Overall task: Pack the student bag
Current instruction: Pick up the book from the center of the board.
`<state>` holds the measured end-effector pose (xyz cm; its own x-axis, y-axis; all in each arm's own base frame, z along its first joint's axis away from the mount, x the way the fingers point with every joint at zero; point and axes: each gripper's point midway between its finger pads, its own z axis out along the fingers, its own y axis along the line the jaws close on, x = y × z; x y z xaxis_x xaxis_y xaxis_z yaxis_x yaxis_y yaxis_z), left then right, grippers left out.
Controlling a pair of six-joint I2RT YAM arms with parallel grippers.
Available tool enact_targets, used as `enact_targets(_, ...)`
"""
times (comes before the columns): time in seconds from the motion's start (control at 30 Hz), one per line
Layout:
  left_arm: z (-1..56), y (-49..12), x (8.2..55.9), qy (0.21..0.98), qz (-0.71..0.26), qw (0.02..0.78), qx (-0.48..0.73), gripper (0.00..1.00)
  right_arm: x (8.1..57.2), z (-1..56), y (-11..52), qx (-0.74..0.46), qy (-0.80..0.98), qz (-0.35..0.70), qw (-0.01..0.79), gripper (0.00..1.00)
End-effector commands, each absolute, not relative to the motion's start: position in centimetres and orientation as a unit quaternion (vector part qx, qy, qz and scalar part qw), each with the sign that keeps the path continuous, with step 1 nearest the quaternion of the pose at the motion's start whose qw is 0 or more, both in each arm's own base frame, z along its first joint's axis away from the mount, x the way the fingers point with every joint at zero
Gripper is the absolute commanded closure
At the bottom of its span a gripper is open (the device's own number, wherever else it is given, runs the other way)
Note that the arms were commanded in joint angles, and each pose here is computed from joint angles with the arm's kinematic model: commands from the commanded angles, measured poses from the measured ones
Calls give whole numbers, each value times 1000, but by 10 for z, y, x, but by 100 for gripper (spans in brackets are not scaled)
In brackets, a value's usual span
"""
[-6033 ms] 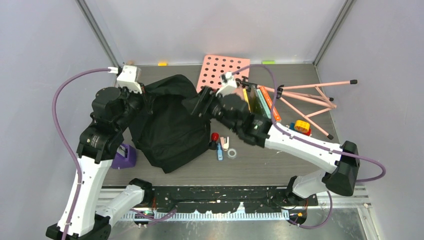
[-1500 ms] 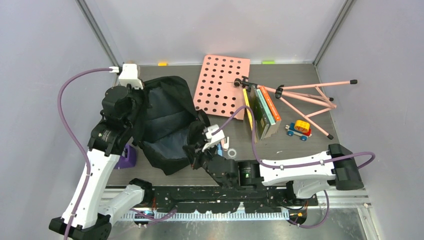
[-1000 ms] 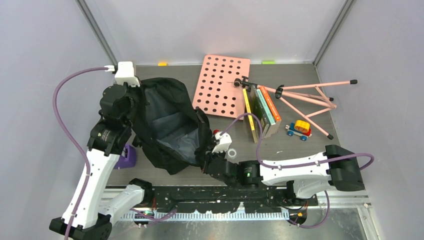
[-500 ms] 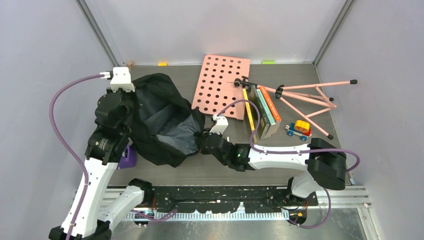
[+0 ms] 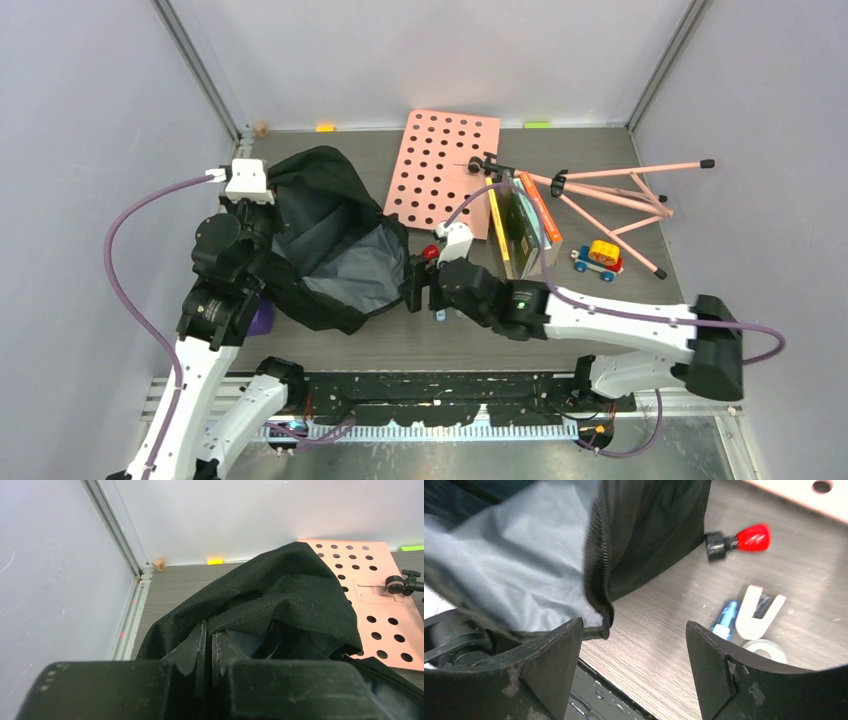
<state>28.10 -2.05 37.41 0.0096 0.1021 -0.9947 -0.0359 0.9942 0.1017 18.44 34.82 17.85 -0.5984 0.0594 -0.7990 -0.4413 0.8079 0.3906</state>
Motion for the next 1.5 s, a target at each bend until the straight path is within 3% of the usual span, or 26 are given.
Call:
enact_targets(0.0, 378, -29, 289, 692, 28, 721, 30, 100, 194, 260, 309, -125, 811, 261, 508, 16)
enact_targets(0.23, 368, -36, 293, 700, 16, 713, 36, 100, 250, 316, 237, -65, 817, 162, 550, 20)
enact_targets(0.6, 362, -41, 296, 705, 5, 708, 42, 100, 340, 233, 175, -32, 919, 38, 391, 30)
enact_targets(1.33, 361, -41, 295, 705, 5, 707, 43, 100, 364, 151, 162, -53, 953, -63, 292, 55)
enact_targets(1.47, 361, -41, 295, 705, 5, 708, 43, 100, 363, 144, 159, -55, 955, -72, 283, 63)
